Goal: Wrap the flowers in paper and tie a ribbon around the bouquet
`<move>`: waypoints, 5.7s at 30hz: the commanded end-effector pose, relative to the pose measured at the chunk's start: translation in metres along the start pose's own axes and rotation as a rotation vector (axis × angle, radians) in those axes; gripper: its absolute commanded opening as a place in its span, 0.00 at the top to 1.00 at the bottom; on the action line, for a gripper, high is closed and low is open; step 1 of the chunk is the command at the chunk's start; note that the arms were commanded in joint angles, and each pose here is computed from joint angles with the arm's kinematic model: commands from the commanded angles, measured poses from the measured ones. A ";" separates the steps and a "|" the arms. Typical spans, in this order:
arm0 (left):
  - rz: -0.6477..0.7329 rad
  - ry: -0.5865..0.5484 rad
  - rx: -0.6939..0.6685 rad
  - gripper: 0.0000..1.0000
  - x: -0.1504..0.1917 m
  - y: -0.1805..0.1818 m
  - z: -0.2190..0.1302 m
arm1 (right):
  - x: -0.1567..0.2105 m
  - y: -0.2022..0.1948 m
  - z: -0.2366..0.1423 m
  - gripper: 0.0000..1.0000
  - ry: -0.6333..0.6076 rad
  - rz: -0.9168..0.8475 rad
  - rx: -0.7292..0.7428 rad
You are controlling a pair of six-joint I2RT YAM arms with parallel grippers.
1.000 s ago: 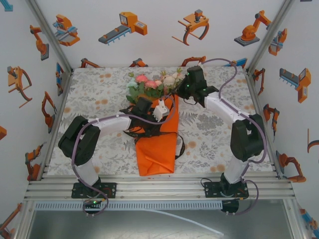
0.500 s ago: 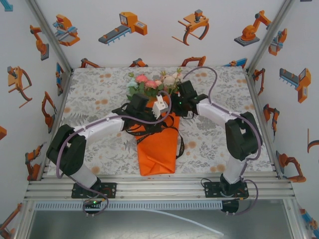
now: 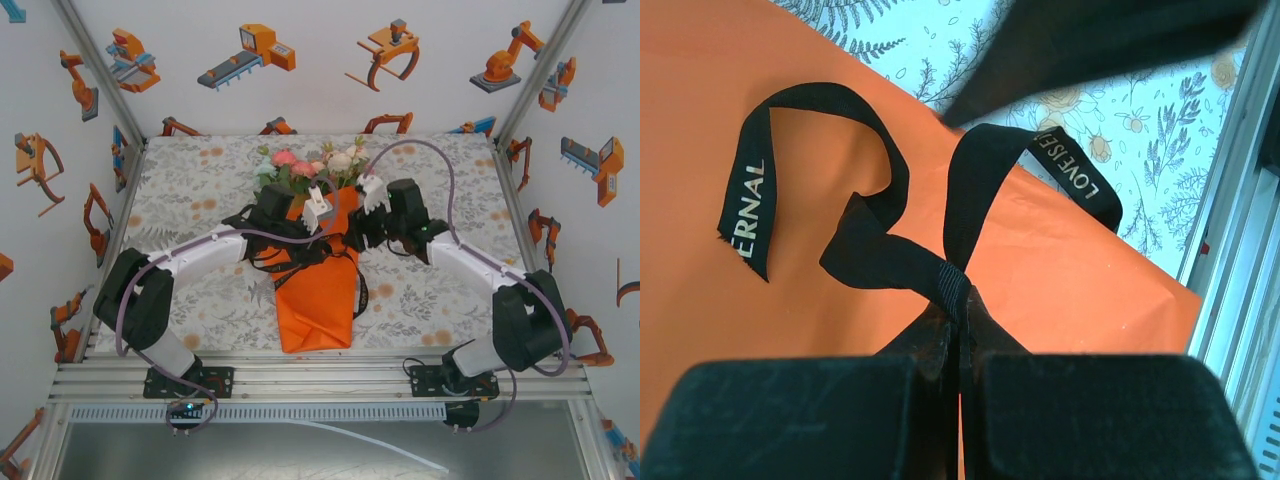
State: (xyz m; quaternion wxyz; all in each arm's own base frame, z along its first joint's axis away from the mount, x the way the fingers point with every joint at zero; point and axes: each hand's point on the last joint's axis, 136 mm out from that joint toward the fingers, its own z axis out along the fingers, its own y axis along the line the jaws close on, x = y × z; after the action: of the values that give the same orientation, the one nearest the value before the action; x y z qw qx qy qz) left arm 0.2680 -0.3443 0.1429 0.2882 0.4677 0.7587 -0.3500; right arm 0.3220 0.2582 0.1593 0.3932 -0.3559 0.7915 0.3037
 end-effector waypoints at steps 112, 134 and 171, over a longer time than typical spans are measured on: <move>-1.689 -0.248 -0.086 1.00 0.031 0.033 -0.007 | 0.027 0.032 0.013 0.47 -0.196 -0.009 -0.141; -1.658 -0.253 -0.026 1.00 -0.002 0.030 -0.009 | -0.022 0.075 0.011 0.68 -0.328 -0.177 -0.198; -1.178 -0.087 -0.884 0.46 0.119 0.162 -0.097 | -0.232 0.086 -0.146 1.00 -0.574 0.032 0.028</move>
State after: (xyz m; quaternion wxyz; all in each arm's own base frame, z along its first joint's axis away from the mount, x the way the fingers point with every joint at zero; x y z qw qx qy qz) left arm 0.3585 -0.1655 0.0761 0.2512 -0.1807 0.9395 -0.1471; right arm 0.2988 0.2868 0.4053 0.5617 -0.2692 0.6772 0.3917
